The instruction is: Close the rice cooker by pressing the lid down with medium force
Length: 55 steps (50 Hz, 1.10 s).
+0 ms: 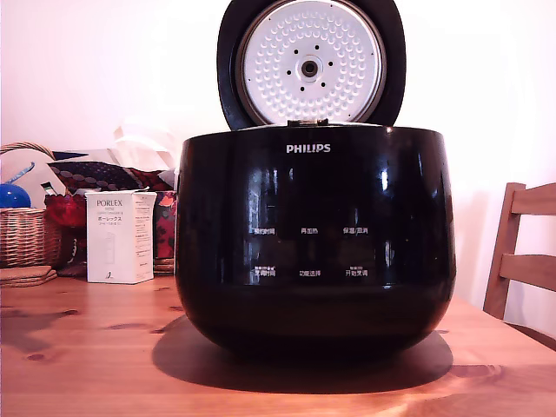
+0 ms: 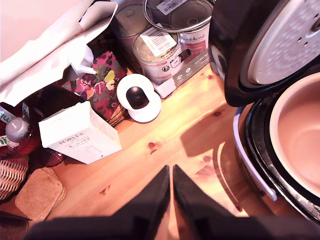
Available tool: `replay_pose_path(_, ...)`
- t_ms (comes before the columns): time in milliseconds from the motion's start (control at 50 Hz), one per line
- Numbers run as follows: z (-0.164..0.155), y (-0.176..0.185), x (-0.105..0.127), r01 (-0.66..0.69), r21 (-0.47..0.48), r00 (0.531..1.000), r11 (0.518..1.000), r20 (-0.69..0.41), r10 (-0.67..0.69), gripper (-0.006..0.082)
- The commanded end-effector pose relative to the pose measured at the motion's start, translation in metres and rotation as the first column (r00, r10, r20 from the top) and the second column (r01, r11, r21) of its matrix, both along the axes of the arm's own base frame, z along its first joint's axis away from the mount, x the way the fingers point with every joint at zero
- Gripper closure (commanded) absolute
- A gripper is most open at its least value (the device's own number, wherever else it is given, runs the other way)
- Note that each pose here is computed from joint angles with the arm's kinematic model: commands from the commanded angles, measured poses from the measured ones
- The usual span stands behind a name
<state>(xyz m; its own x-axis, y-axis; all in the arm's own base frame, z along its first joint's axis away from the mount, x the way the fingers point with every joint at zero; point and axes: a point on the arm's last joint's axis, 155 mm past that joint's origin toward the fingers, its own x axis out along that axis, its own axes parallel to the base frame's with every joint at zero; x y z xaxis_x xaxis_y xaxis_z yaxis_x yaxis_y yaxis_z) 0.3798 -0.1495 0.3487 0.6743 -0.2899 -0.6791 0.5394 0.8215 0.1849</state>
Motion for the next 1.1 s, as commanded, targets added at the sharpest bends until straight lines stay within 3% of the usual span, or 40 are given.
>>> replay_pose_path(0, 0.039, 0.004, 0.039, -0.034, -0.078, 0.981, 0.996, 0.187, 0.048, 0.0788)
replay_pose_path(280, 0.078, -0.006, 0.055, 0.003, -0.134, 0.939, 0.991, 0.342, 0.044, 0.0788)
replay_pose_path(540, 0.116, -0.026, 0.060, 0.126, -0.175, 0.875, 0.976, 0.483, -0.026, 0.0788)
replay_pose_path(800, 0.126, -0.039, 0.066, 0.198, -0.166, 0.838, 0.966, 0.540, -0.079, 0.0788)
replay_pose_path(1080, 0.110, -0.058, 0.077, 0.232, -0.165, 0.845, 0.959, 0.522, -0.115, 0.0788)
